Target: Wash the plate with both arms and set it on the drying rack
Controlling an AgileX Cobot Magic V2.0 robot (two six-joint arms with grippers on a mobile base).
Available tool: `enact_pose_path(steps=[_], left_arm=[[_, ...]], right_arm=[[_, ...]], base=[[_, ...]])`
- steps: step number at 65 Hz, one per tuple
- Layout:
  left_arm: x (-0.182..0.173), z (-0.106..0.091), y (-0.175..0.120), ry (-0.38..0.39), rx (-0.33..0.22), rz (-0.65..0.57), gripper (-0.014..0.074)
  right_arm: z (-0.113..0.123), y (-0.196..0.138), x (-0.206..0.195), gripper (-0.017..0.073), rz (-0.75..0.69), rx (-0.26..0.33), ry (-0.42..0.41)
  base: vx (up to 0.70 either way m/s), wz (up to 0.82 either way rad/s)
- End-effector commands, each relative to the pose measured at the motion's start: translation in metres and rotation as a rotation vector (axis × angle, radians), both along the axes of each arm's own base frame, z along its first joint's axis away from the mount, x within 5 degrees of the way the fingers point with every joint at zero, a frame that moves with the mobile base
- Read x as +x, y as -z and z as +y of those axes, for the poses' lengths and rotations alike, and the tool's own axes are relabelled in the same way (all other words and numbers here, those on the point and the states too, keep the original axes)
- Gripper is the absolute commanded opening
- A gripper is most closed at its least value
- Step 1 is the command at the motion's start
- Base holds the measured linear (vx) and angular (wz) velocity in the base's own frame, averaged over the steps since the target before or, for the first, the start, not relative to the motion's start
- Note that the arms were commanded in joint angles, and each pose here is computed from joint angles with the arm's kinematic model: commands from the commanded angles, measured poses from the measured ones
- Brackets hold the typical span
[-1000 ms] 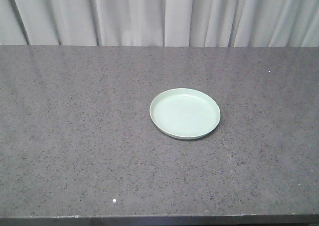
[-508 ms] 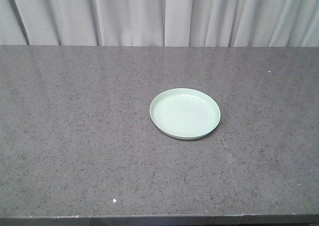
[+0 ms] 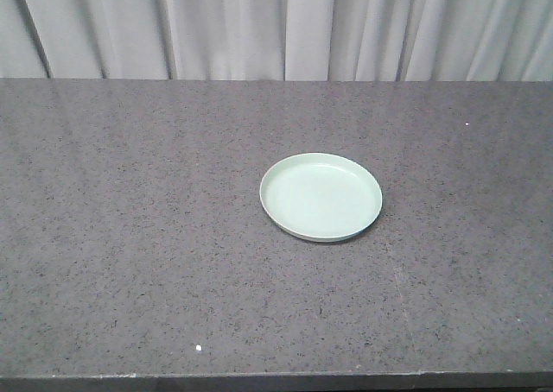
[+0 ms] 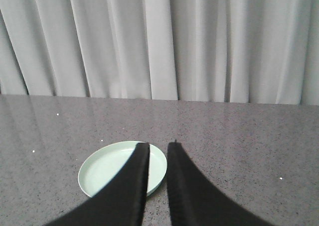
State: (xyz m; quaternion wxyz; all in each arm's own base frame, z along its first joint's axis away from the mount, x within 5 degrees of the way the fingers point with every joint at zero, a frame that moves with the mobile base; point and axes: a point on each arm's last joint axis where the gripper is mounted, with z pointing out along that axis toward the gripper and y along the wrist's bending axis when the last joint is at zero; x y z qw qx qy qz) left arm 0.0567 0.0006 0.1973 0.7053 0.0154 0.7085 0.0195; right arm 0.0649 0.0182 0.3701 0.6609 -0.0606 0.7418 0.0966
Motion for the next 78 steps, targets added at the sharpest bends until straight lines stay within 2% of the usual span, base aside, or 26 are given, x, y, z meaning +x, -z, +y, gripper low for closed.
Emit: enact_pose_path(steps=[1,6,9,15,19,25,34,42,49,67,73,78], left_arm=[[-0.001,-0.001,-0.002,0.013,-0.009,-0.072,-0.0006],[-0.001,-0.001,-0.002,0.013,-0.009,-0.072,-0.0006],[-0.001,-0.001,-0.002,0.013,-0.009,-0.072,-0.0006],[-0.001,-0.001,-0.002,0.013,-0.009,-0.072,-0.0006],[-0.001,-0.001,-0.002,0.013,-0.009,-0.072,-0.0006],[-0.001,-0.001,-0.002,0.013,-0.009,-0.072,-0.0006],[-0.001,-0.001,-0.002,0.013,-0.009,-0.072,-0.0006],[-0.001,-0.001,-0.002,0.013,-0.009,-0.072,-0.0006],[-0.001,-0.001,-0.002,0.013,-0.009,-0.072,-0.0006],[-0.001,-0.001,-0.002,0.013,-0.009,-0.072,-0.0006],[-0.001,-0.001,-0.002,0.013,-0.009,-0.072,-0.0006],[-0.001,-0.001,-0.002,0.013,-0.009,-0.072,-0.0006]], right_arm=[[0.002,-0.023,0.017,0.0293,-0.038,-0.014,-0.005],[0.003,-0.028,0.031,0.0466,-0.039,0.005,-0.001],[0.002,-0.029,0.040,0.0539,-0.061,0.014,0.016],[0.002,-0.030,0.053,0.0608,-0.075,0.020,0.036],[0.003,-0.031,0.062,0.0608,-0.035,0.004,0.026],[0.008,-0.040,0.080,0.0581,0.041,-0.059,-0.012],[0.019,-0.053,0.119,0.0554,0.202,-0.131,-0.117],[0.031,-0.058,0.158,0.0554,0.355,-0.135,-0.237],[0.039,-0.049,0.198,0.0554,0.493,-0.141,-0.310],[0.054,-0.015,0.292,0.0553,0.725,-0.155,-0.380],[0.062,-0.003,0.315,0.0552,0.776,-0.205,-0.361],[0.067,0.010,0.331,0.0552,0.823,-0.230,-0.311]], base=[[0.00,0.00],[0.00,0.00],[0.00,0.00],[0.00,0.00],[0.00,0.00],[0.00,0.00],[0.00,0.00],[0.00,0.00],[0.00,0.00],[0.00,0.00],[0.00,0.00],[0.00,0.00]])
